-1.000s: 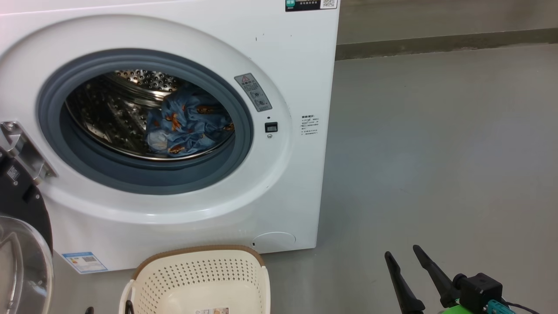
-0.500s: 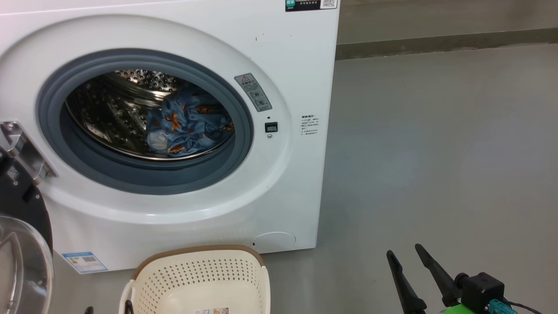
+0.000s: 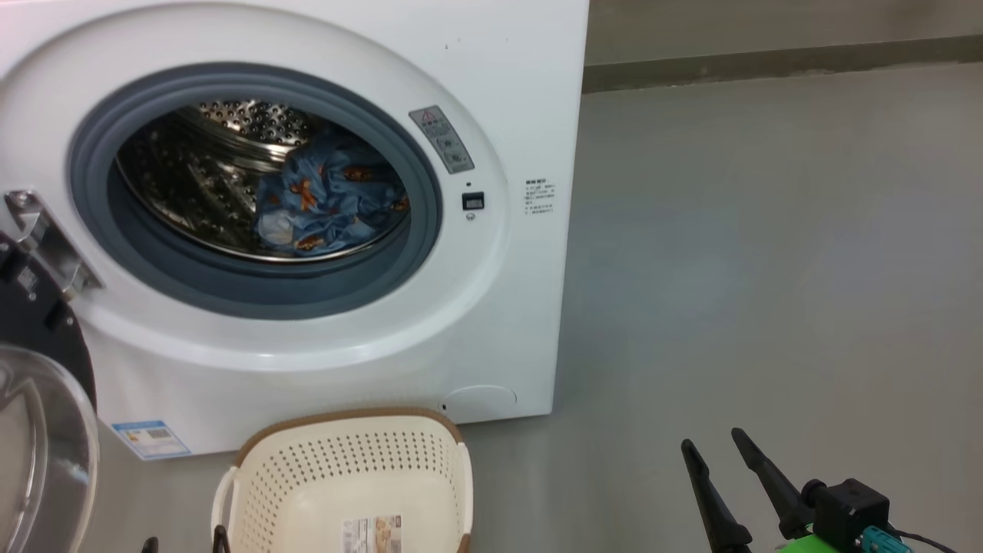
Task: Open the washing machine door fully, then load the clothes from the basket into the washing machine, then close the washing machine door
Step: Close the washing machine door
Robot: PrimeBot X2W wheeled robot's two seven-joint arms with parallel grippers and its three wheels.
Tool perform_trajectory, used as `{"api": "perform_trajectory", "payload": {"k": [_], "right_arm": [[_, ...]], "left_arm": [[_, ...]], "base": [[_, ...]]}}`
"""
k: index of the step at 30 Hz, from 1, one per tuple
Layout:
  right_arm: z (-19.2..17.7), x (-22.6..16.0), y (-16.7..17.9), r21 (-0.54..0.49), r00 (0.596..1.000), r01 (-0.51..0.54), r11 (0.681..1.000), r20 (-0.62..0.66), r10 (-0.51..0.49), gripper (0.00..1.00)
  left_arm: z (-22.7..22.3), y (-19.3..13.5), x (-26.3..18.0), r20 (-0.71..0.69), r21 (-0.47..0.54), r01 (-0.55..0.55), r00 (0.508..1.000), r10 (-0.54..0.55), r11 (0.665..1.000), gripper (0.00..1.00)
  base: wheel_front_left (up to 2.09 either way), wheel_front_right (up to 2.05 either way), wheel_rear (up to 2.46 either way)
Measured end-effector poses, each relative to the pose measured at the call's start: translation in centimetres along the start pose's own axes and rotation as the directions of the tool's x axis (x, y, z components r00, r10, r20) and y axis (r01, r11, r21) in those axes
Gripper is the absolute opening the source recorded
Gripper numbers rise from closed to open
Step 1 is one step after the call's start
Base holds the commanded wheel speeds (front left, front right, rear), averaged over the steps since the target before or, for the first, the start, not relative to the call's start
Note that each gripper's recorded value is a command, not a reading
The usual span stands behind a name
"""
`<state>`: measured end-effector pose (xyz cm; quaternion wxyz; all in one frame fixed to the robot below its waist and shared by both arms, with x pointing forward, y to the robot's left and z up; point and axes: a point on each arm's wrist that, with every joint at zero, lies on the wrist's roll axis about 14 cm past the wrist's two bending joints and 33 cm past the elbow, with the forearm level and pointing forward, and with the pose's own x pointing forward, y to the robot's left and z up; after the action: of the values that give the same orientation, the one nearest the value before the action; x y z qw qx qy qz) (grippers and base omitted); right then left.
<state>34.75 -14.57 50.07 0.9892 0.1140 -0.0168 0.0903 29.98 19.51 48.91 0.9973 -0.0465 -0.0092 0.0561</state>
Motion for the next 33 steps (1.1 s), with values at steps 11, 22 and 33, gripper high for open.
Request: {"api": "perform_trajectory", "payload": {"k": [11, 22, 33], "right_arm": [[-0.15, 0.03, -0.3, 0.004, 1.0, 0.012, 1.0, -0.003, -0.012, 1.0], [-0.28, 0.2, -0.12, 0.007, 1.0, 0.008, 1.0, -0.005, -0.007, 1.0], [0.03, 0.27, 0.16, 0.006, 1.0, -0.001, 1.0, 0.009, 0.001, 1.0]], "left_arm": [[0.7, 0.05, 0.38, 0.021, -0.003, 0.004, 1.0, -0.004, 1.0, 1.0], [0.58, 0.18, 0.31, 0.017, -0.001, 0.001, 1.0, -0.001, 1.0, 1.0], [0.95, 0.23, 0.0, 0.032, -0.001, 0.013, 0.999, -0.013, 1.0, 1.0]], "base": [[-1.73, 1.73, 0.0], [-0.43, 0.43, 0.0], [0.0, 0.0, 0.0]]}}
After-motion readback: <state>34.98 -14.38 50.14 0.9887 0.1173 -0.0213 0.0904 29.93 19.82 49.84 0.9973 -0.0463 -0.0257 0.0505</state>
